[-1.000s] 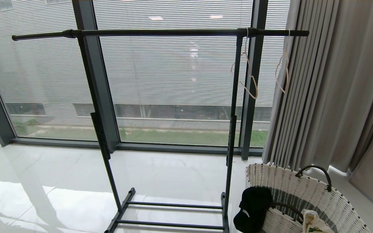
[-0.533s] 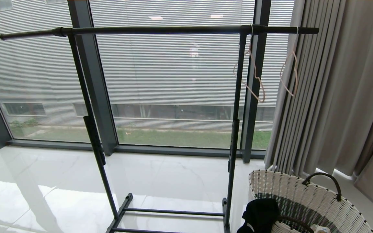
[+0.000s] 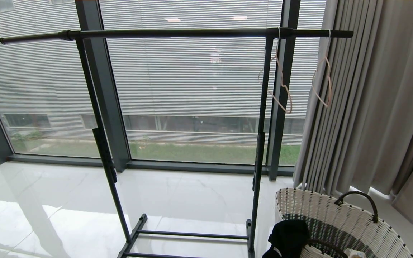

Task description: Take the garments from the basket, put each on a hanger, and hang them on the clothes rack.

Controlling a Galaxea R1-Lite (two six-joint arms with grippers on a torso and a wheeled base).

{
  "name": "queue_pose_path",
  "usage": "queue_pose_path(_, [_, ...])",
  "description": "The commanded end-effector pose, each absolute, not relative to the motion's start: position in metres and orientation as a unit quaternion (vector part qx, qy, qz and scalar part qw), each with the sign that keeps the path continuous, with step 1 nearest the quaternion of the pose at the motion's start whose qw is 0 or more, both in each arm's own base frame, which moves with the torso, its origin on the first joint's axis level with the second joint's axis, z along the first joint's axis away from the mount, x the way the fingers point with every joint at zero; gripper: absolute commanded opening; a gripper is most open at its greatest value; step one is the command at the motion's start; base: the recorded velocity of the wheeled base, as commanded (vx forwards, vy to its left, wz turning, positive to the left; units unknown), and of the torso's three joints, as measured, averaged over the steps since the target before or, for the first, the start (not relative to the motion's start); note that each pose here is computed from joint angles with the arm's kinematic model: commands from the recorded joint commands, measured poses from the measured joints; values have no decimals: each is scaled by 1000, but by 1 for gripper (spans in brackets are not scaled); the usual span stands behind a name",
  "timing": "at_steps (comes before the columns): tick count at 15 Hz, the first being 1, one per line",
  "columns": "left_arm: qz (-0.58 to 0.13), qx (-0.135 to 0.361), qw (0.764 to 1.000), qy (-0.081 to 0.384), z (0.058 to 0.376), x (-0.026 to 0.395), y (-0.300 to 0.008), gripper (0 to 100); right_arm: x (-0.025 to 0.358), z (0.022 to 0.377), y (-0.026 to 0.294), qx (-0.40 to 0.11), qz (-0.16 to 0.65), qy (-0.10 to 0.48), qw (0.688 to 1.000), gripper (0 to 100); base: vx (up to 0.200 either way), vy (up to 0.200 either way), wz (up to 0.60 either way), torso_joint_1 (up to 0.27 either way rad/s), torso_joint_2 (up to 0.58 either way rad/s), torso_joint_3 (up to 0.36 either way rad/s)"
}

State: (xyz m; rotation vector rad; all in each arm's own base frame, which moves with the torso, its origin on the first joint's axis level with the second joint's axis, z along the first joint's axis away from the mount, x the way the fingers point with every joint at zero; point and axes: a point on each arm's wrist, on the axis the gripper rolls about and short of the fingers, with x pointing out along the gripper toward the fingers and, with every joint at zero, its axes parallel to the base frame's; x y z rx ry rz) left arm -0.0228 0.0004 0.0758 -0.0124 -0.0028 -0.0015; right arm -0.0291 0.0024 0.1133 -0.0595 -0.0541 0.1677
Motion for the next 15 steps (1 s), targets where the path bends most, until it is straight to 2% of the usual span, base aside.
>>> queue_pose_path(1, [-1,-6,1000,-2,76,-23,0,100,13,157,5,-82,164,120,976,100,0,0,0,0,0,0])
queue_pose_path(2, [-1,-6,1000,-2,76,-23,0,100,40,161,9,-117,170,210,956,100,0,0,0,0,0,0])
queue_pose_path(3, [-1,-5,1000,-2,76,-23,0,100,52,164,10,-135,172,242,945,100,0,0,0,0,0,0])
queue_pose_path(4, [-1,0,1000,-2,76,-23,0,100,99,167,12,-185,188,345,901,100,0,0,0,0,0,0])
queue_pose_path(5, [-1,6,1000,-2,76,-23,0,100,113,165,13,-198,196,365,888,100,0,0,0,0,0,0])
queue_pose_path(6, [-1,22,1000,-2,76,-23,0,100,154,152,13,-240,205,428,847,100,0,0,0,0,0,0])
queue_pose_path(7, [-1,22,1000,-2,76,-23,0,100,174,141,13,-267,201,464,820,100,0,0,0,0,0,0])
queue_pose_path(9, [-1,22,1000,-2,76,-23,0,100,196,123,14,-278,205,508,789,100,0,0,0,0,0,0])
queue_pose_path(15, [-1,22,1000,-2,76,-23,0,100,219,92,16,-279,230,562,744,100,0,0,0,0,0,0])
